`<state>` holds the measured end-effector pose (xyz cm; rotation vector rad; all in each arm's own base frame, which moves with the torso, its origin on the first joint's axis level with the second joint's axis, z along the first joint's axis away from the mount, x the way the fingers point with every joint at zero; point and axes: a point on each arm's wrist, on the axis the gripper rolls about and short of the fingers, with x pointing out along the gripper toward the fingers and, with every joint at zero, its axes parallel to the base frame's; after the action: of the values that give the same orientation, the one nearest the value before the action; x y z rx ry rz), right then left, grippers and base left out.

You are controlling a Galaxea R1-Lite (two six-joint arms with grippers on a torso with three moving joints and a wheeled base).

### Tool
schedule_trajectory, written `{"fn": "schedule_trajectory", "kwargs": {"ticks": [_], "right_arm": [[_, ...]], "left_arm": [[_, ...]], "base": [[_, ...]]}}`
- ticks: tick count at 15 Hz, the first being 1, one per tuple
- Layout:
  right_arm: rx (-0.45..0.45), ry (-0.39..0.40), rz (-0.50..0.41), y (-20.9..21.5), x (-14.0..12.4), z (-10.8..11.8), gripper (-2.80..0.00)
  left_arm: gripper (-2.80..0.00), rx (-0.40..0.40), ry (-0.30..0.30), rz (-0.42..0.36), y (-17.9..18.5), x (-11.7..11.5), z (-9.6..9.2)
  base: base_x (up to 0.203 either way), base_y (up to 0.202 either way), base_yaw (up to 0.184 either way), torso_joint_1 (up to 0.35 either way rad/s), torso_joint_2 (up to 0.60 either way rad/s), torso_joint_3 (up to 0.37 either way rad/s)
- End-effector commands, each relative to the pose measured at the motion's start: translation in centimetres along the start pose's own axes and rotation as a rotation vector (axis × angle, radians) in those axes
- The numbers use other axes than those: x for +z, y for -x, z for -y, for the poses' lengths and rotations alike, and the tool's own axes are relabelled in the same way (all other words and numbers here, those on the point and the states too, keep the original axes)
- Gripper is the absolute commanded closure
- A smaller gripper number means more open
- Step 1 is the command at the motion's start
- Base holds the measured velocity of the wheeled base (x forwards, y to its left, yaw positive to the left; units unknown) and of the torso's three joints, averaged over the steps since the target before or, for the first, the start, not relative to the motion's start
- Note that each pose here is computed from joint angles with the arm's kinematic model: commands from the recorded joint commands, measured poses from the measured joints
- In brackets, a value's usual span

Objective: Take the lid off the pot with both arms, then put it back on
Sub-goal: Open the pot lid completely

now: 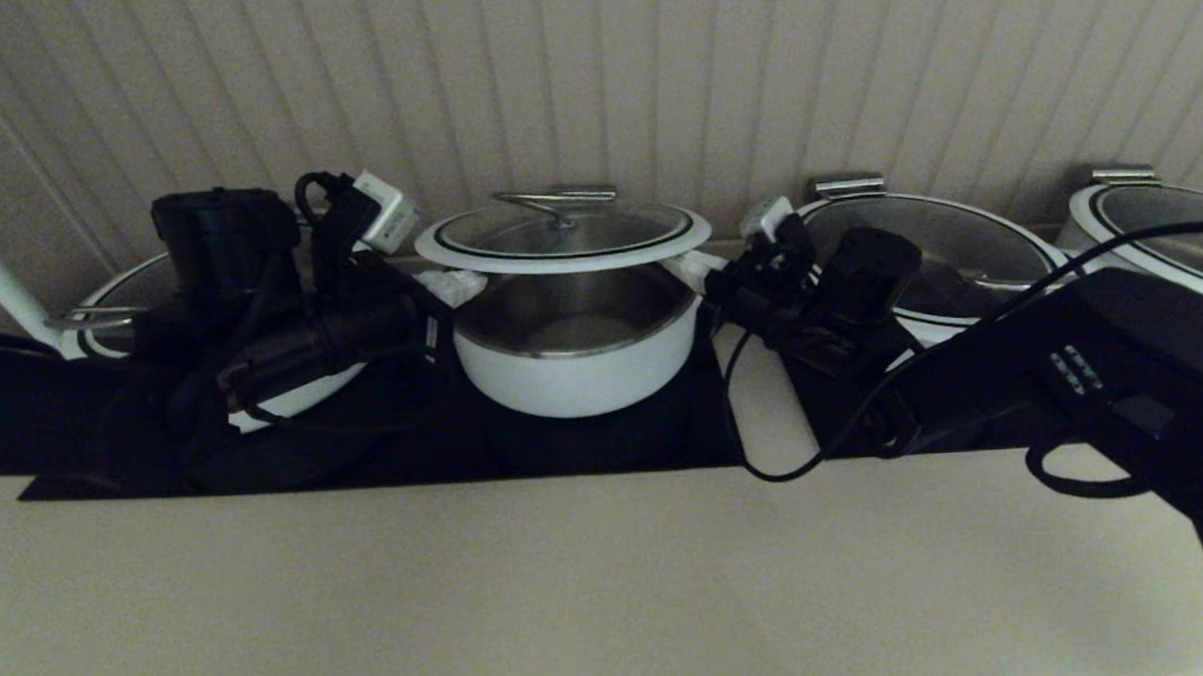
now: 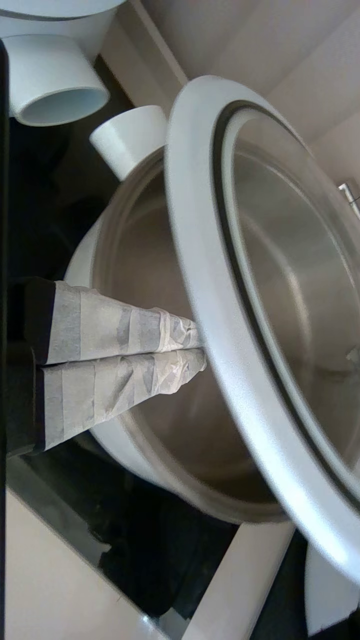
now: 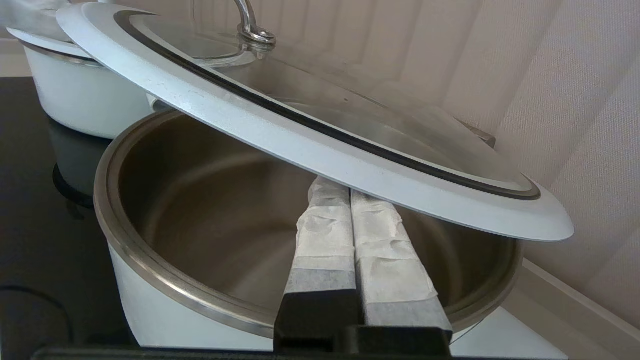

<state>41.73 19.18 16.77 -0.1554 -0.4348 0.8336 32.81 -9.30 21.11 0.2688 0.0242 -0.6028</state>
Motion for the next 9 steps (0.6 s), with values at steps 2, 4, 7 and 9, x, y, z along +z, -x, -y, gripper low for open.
{"fn": "schedule_trajectory", "kwargs": {"ticks": [2, 4, 7, 9], "right_arm": [[0.002, 0.005, 0.008, 0.0, 0.1, 0.0, 0.00], [0.002, 0.005, 0.008, 0.0, 0.1, 0.0, 0.00], [0.002, 0.005, 0.008, 0.0, 0.1, 0.0, 0.00], [0.004, 0.006, 0.010, 0.0, 0.2, 0.0, 0.00]], "left_arm": [[0.00, -0.003, 0.001, -0.007, -1.2, -0.8, -0.2], [0.00, 0.028, -0.011, 0.029, -1.9, -1.1, -0.4], [0.00, 0.063, -0.013, 0.031, -2.3, -1.4, -0.5], [0.00, 0.062, -0.011, 0.027, -2.3, -1.6, -0.5]], "base": [[0.000, 0.000, 0.000, 0.000, 0.00, 0.000], [0.000, 0.000, 0.000, 0.000, 0.00, 0.000], [0.000, 0.000, 0.000, 0.000, 0.00, 0.000], [0.000, 0.000, 0.000, 0.000, 0.00, 0.000]]}}
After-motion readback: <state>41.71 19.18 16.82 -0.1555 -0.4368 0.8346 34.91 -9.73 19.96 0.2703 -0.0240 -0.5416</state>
